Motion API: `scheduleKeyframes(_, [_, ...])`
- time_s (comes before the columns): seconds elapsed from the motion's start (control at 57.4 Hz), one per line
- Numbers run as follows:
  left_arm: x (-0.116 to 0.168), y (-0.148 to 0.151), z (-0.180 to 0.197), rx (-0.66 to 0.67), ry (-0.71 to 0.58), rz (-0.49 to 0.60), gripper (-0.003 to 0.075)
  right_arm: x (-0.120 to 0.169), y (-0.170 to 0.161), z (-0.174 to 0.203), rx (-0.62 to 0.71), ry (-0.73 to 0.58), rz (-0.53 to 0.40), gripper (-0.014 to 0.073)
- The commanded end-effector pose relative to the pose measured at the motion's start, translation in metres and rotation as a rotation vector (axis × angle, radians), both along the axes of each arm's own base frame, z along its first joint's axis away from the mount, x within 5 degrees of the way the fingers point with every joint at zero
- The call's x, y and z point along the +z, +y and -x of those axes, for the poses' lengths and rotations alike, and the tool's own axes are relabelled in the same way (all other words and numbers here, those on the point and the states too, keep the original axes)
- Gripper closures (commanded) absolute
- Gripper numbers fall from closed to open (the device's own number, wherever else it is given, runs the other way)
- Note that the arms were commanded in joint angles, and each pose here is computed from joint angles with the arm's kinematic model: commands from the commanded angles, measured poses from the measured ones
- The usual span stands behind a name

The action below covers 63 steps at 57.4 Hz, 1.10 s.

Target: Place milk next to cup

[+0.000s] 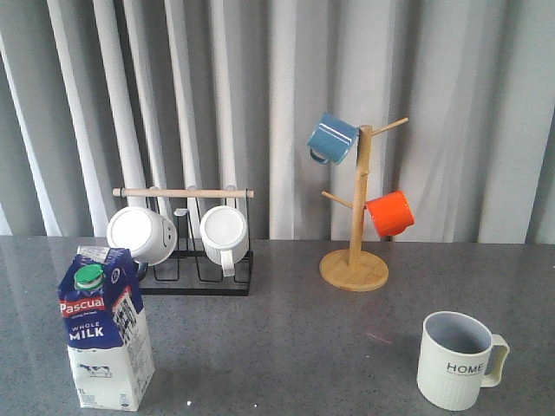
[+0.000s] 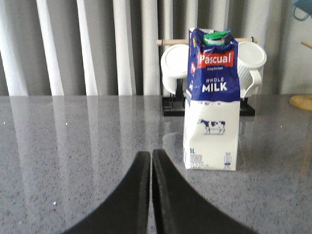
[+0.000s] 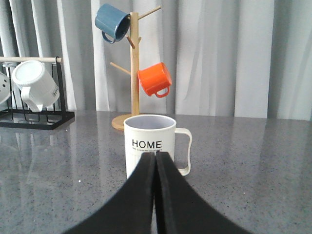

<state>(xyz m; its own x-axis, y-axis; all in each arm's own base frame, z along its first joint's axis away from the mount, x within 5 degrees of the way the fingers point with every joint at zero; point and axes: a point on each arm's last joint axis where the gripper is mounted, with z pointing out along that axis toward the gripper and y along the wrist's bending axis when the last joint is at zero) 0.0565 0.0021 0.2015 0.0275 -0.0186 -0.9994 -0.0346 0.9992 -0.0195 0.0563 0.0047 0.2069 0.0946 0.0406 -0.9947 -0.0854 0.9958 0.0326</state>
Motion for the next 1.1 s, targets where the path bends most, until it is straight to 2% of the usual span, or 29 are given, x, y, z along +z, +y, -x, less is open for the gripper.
scheduleKeyframes(0.0, [0.028, -0.001, 0.005, -0.013, -0.230, -0.006, 0.0727, 0.013, 0.001, 0.004, 0.008, -0.176, 0.003, 0.0603])
scheduleKeyframes(0.035, [0.034, -0.002, 0.007, -0.019, -0.303, -0.003, 0.0727, 0.019, 0.001, 0.006, 0.012, -0.241, 0.020, 0.0603])
scheduleKeyframes(0.122, [0.050, -0.002, 0.012, -0.030, -0.478, 0.009, 0.0727, 0.032, 0.005, 0.011, 0.010, -0.408, 0.158, 0.0603])
scheduleKeyframes(0.157, [0.055, -0.002, 0.011, -0.028, -0.486, 0.014, 0.0727, 0.040, 0.006, 0.013, 0.004, -0.467, 0.200, 0.0603])
scheduleKeyframes(0.227, [0.069, -0.002, 0.006, -0.019, -0.439, 0.000, 0.0727, 0.056, 0.006, 0.012, -0.007, -0.496, 0.210, 0.0603])
scheduleKeyframes(0.331, [0.109, -0.001, -0.010, -0.008, -0.330, -0.027, 0.0727, 0.091, 0.002, 0.006, -0.034, -0.465, 0.164, 0.0603])
scheduleKeyframes(0.453, [0.155, 0.000, -0.040, -0.011, -0.196, -0.011, 0.0727, 0.155, 0.000, -0.015, -0.066, -0.407, 0.143, 0.0603])
scheduleKeyframes(0.54, [0.186, -0.001, -0.057, -0.027, -0.143, 0.024, 0.0727, 0.183, 0.001, -0.042, -0.053, -0.272, 0.100, 0.0603])
scheduleKeyframes(0.593, [0.198, -0.001, -0.065, -0.032, -0.124, 0.049, 0.0727, 0.193, 0.003, -0.056, -0.040, -0.193, 0.105, 0.0603])
scheduleKeyframes(0.75, [0.211, -0.001, -0.075, -0.037, -0.106, 0.118, 0.0727, 0.198, 0.006, -0.081, -0.015, -0.049, 0.090, 0.0603])
scheduleKeyframes(0.941, [0.204, -0.004, -0.077, -0.051, -0.034, 0.122, 0.0727, 0.189, 0.007, -0.087, 0.005, 0.051, 0.026, 0.0603])
scheduleKeyframes(1.081, [0.195, -0.005, -0.091, -0.055, 0.035, 0.112, 0.0720, 0.179, 0.008, -0.098, 0.008, 0.125, 0.047, 0.0593])
